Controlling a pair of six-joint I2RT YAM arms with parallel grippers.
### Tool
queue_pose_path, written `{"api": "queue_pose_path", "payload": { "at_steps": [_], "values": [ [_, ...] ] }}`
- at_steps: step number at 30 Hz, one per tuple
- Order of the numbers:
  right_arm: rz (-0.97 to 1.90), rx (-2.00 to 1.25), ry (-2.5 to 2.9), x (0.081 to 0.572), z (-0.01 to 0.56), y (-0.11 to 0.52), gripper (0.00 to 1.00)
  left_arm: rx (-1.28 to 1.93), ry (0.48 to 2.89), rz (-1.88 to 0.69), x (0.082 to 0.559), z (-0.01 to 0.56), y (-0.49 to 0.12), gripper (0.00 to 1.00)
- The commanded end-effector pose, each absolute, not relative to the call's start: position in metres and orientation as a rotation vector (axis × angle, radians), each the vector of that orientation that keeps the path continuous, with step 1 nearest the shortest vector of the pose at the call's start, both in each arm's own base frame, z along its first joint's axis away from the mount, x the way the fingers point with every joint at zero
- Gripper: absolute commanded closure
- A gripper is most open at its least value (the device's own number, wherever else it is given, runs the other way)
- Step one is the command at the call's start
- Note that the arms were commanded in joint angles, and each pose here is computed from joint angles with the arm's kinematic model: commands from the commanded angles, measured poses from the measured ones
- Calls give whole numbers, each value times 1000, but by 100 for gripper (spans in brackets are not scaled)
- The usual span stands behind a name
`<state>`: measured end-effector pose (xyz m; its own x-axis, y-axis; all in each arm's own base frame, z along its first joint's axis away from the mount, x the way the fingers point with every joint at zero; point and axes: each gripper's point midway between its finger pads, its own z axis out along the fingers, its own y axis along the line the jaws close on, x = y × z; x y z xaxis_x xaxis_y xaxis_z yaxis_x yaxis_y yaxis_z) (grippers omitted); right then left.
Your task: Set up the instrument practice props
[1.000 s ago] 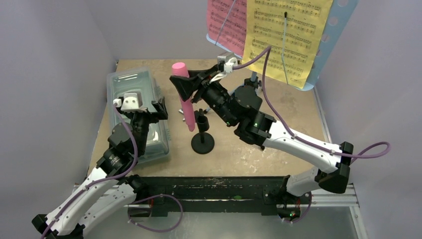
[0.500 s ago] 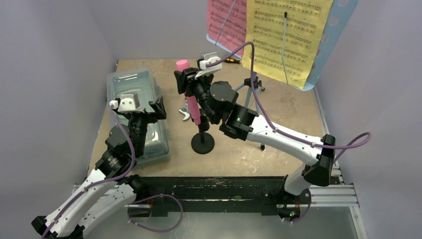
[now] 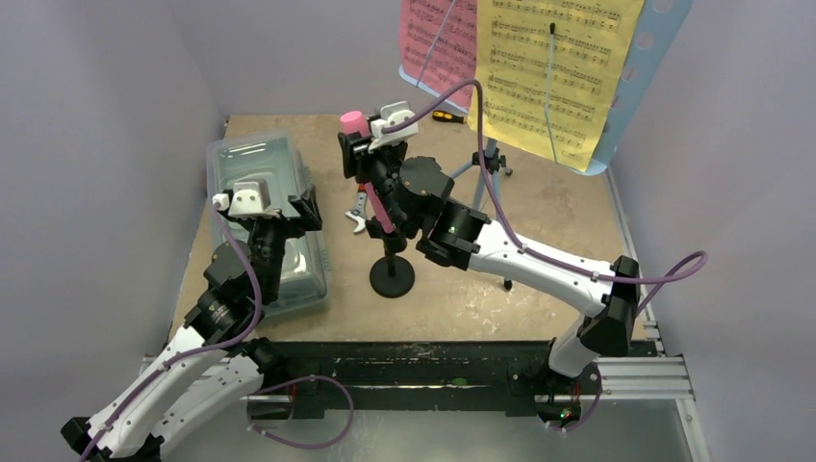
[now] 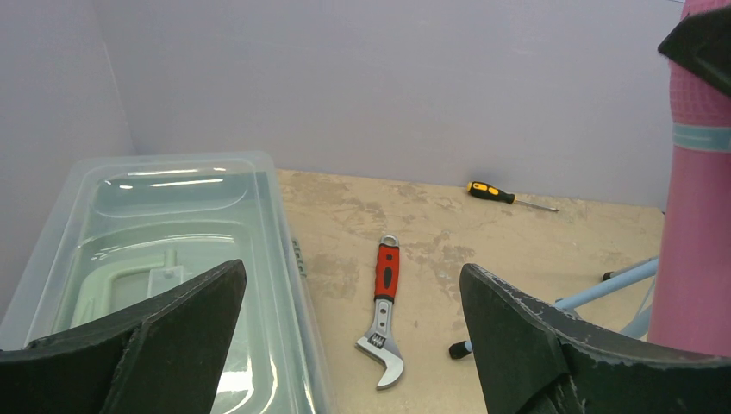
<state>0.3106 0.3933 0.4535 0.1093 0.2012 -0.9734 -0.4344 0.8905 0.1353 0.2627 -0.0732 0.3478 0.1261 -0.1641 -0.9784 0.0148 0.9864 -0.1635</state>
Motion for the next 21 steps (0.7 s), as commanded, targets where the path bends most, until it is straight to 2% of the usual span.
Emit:
{"api": "queue_pose_path", "payload": {
  "at_steps": [1,12,21],
  "values": [
    [492,-242,1296,301,463,388,100,-115,1418,-132,264,353,-74,5],
    [567,-333,1219,282,423,385,100,-103,1436,-156,266,350,-81,5],
    [661,-363,1140,255,420,363,100,45,1584,-317,264,332,-124,4]
  ]
}}
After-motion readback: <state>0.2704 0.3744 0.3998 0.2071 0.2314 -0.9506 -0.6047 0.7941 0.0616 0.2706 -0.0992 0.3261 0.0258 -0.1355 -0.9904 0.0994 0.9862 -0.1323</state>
